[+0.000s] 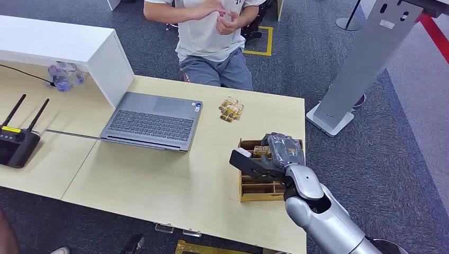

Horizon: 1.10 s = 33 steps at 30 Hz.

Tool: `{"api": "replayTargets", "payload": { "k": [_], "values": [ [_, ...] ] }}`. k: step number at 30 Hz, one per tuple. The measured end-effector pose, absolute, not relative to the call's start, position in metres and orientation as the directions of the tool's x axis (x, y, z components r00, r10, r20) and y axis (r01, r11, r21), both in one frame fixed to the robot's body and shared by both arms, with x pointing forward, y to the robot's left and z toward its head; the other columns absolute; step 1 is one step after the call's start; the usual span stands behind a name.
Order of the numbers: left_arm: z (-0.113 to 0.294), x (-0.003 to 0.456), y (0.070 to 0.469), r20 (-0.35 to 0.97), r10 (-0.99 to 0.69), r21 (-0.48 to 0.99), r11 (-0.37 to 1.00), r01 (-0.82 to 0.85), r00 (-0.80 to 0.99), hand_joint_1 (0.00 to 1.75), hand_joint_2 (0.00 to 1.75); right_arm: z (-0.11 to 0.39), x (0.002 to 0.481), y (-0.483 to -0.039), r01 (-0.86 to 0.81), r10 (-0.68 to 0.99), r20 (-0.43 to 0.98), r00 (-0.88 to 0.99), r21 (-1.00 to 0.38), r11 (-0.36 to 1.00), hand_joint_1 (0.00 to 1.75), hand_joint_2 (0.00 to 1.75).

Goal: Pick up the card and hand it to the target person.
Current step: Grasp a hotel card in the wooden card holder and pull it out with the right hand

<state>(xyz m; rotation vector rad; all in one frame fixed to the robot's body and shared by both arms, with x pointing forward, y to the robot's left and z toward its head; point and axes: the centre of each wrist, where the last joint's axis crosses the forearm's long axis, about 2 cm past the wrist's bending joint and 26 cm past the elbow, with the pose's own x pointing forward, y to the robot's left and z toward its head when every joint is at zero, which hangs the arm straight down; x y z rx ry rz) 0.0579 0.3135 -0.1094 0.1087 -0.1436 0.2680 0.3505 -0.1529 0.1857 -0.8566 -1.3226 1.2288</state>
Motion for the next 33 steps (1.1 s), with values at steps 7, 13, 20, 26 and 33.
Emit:
{"api": "replayTargets", "payload": {
  "k": [7,13,20,26,33],
  "values": [
    [-0.1094,0.0579,0.3135,0.155,0.256,0.088,0.959,-0.271,0.954,0.00,0.00,0.1856,0.3505,-0.1530,-0.159,0.961,0.229,-0.154,-0.966,0.205,0.79,1.75],
    [-0.1094,0.0579,0.3134,0.155,0.253,0.088,0.959,-0.268,0.955,0.00,0.00,0.1845,0.3509,-0.1535,-0.164,0.961,0.231,-0.152,-0.965,0.206,0.76,1.75],
    [-0.1094,0.0579,0.3134,0.156,0.250,0.088,0.960,-0.266,0.955,0.00,0.00,0.1824,0.3516,-0.1546,-0.172,0.961,0.231,-0.150,-0.964,0.205,0.83,1.75],
    [-0.1094,0.0579,0.3134,0.157,0.250,0.088,0.960,-0.265,0.956,0.00,0.00,0.1802,0.3523,-0.1557,-0.183,0.961,0.235,-0.148,-0.961,0.207,0.89,1.75],
    [-0.1094,0.0580,0.3133,0.163,0.245,0.083,0.962,-0.260,0.956,0.00,0.00,0.1779,0.3530,-0.1574,-0.185,0.961,0.235,-0.143,-0.961,0.208,0.90,1.75]
  ]
}}
